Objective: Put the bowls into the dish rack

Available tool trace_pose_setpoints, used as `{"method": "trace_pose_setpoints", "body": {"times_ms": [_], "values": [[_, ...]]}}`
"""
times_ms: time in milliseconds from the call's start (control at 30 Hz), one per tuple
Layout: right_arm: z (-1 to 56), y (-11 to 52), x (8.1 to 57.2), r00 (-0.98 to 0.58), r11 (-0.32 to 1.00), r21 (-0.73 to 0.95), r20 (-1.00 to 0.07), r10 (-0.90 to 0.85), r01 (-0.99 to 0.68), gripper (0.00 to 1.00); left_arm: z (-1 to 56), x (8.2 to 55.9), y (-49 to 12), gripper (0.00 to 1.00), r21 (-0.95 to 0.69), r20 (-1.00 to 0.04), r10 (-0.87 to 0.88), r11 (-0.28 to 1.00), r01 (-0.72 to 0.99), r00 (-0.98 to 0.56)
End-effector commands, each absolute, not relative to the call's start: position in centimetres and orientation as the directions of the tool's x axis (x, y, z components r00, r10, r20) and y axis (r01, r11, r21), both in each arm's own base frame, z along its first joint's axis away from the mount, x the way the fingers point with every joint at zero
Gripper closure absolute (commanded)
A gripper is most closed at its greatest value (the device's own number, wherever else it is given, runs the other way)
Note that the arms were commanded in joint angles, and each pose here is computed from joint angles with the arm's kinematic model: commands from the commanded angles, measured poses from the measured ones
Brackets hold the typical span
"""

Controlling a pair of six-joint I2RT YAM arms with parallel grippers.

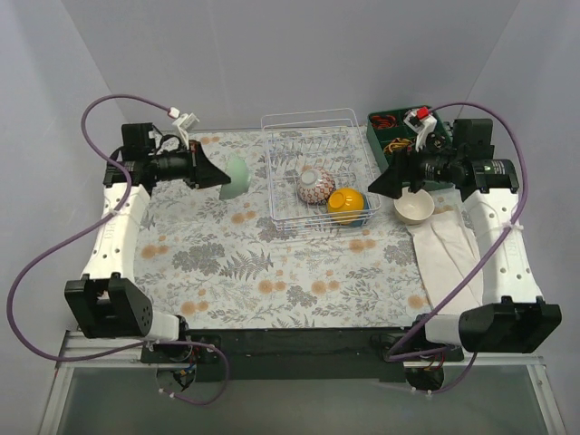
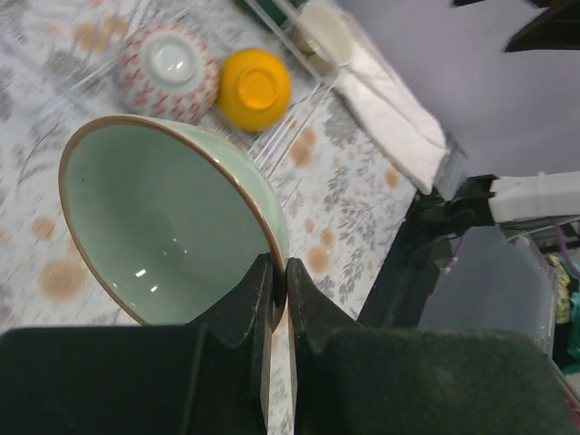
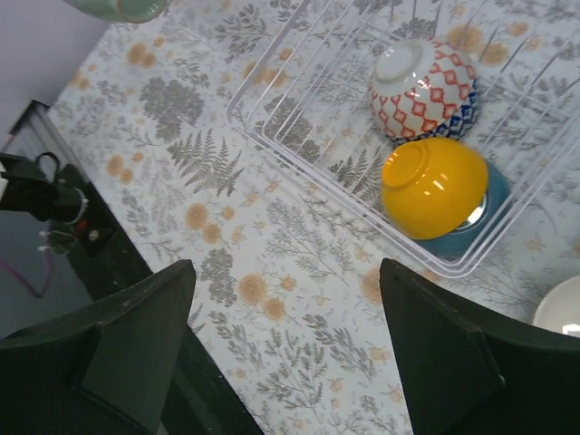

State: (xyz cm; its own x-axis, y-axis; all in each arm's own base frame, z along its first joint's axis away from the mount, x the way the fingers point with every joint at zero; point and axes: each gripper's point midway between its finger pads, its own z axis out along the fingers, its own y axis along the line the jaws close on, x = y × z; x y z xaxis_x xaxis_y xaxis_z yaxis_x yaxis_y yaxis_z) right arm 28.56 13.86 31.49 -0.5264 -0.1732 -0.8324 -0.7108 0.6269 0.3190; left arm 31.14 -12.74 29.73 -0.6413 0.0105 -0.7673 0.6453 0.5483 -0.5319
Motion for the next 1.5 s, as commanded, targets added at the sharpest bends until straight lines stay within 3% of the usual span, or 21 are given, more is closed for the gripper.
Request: {"method": "trace_pose_setpoints", "body": {"times_ms": [0, 67, 133, 367, 400, 833, 967, 1067, 1100, 1233, 1300, 1467], "values": [[31.5, 14.6, 29.4, -0.697, 0.439, 0.645, -0.714, 0.057, -0.625, 0.09, 36.4, 30.9, -18.5, 1.0, -0.487, -0.872, -0.054, 0.206, 0.849, -0.487], [30.3, 14.6, 30.0, -0.741, 0.37, 0.709, -0.667, 0.077, -0.6, 0.09, 35.5, 31.9, -20.8, 1.0, -0.501, -0.863, -0.013, 0.141, 0.854, -0.504], [29.8, 14.5, 31.1, -0.708, 0.372, 0.675, -0.703, 0.065, -0.637, 0.09, 34.6, 32.6, -23.0, 1.0, -0.529, -0.846, 0.029, 0.067, 0.846, -0.532], [28.7, 14.7, 33.5, -0.712, 0.35, 0.693, -0.696, 0.095, -0.631, 0.09, 32.2, 33.8, -29.2, 1.0, -0.576, -0.814, 0.113, -0.024, 0.817, -0.57], [27.5, 14.9, 33.0, -0.764, 0.334, 0.75, -0.634, 0.117, -0.571, 0.09, 31.6, 33.5, -30.0, 1.0, -0.593, -0.801, 0.129, -0.042, 0.804, -0.584], [24.1, 15.9, 33.7, -0.747, 0.379, 0.716, -0.658, 0.089, -0.586, 0.11, 25.7, 33.2, -31.2, 1.0, -0.751, -0.66, 0.224, -0.164, 0.64, -0.717], [22.7, 16.0, 34.2, -0.756, 0.395, 0.711, -0.652, 0.059, -0.582, 0.11, 25.1, 33.5, -31.3, 1.0, -0.767, -0.641, 0.223, -0.159, 0.622, -0.734], [22.0, 16.7, 34.1, -0.813, 0.349, 0.784, -0.575, 0.097, -0.513, 0.1, 25.4, 34.2, -31.6, 1.0, -0.767, -0.642, 0.198, -0.138, 0.627, -0.741], [21.5, 16.9, 33.7, -0.859, 0.331, 0.838, -0.495, 0.127, -0.434, 0.09, 25.5, 34.4, -31.6, 1.0, -0.767, -0.641, 0.19, -0.129, 0.628, -0.744], [21.3, 19.1, 33.7, -0.886, 0.255, 0.873, -0.451, 0.103, -0.415, 0.07, 25.1, 35.0, -31.9, 1.0, -0.773, -0.634, 0.168, -0.108, 0.625, -0.755], [21.1, 19.8, 34.0, -0.892, 0.232, 0.879, -0.445, 0.085, -0.416, 0.01, 24.4, 35.2, -31.8, 1.0, -0.782, -0.623, 0.172, -0.109, 0.614, -0.763], [21.3, 21.8, 34.5, -0.889, 0.173, 0.876, -0.459, 0.016, -0.449, 0.01, 24.2, 35.9, -31.9, 1.0, -0.777, -0.629, 0.155, -0.101, 0.621, -0.762]]}}
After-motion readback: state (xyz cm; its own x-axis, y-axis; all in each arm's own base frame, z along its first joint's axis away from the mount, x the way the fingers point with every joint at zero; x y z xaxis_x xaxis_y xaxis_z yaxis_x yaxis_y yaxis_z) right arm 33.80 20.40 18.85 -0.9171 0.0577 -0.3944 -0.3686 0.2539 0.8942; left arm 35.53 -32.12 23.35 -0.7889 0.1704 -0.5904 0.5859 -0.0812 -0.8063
